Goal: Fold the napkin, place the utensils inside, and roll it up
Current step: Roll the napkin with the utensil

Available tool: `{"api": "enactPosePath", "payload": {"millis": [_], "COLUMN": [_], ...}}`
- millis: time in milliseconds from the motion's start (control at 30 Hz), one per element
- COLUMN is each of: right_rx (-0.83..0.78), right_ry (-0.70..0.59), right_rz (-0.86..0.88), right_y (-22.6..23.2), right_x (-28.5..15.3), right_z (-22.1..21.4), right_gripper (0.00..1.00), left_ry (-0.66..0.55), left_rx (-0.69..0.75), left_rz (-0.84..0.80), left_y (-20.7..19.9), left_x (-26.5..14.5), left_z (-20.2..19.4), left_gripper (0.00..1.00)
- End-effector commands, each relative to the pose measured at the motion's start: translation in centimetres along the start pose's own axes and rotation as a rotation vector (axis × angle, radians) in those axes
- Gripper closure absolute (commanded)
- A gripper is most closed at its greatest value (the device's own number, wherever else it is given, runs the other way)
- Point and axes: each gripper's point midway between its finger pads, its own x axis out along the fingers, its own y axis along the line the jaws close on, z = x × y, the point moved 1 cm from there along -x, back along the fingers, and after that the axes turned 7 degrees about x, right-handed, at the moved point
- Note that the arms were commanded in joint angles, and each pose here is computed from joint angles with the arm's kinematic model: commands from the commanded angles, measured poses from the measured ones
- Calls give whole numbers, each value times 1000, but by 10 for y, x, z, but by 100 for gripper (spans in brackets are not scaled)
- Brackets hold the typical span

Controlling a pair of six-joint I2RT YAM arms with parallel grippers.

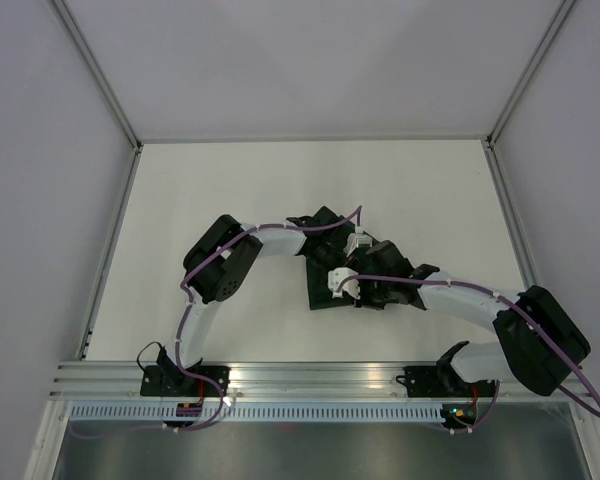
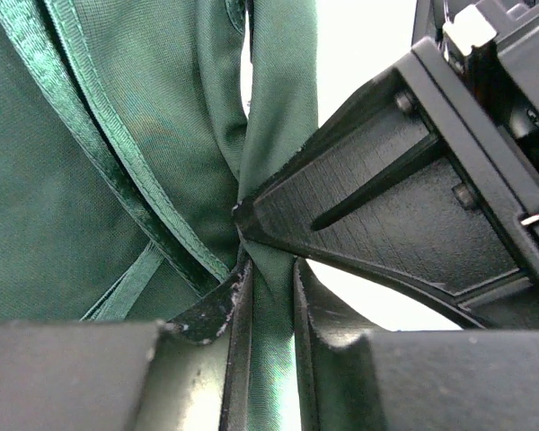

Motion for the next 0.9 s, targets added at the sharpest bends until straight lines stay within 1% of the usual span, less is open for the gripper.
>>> {"api": "enactPosePath", "payload": {"millis": [0, 67, 100, 167, 233, 300, 433, 500, 567, 667, 867], "right_rx": [9, 12, 14, 17, 22, 38, 51, 64, 74, 88, 120], "right_ry": [1, 4, 8, 7, -3, 3, 1, 4, 5, 4, 8], "right_rz": [-7, 2, 11, 27, 45, 63, 88, 106, 116, 125, 163], "right_y": [-2, 0, 1, 3, 5, 6, 5, 7, 6, 4, 4], "right_x": [3, 4, 4, 5, 5, 5, 6, 6, 5, 4, 3], "right_z": [0, -1, -2, -1, 3, 1, 3, 2, 1, 1, -2], "right_gripper": [74, 76, 78, 80, 83, 85, 85, 86, 86, 87, 88], "left_ry": [39, 30, 26, 15, -1, -15, -38, -41, -48, -75, -147], "left_rx": [-77, -65, -64, -57, -51, -54, -31, -31, -22, -45, -29], "left_rz": [55, 61, 66, 79, 98, 119, 105, 116, 141, 175, 264], "left_y": [12, 10, 10, 8, 8, 8, 0, 1, 3, 5, 5], "left_x": [-1, -3, -3, -6, -8, -13, -18, -20, -23, -29, -47], "left_z": [-15, -11, -11, -7, -3, 0, 6, 4, 6, 11, 26], "left_gripper": [73, 69, 66, 64, 64, 66, 72, 73, 76, 78, 80]}}
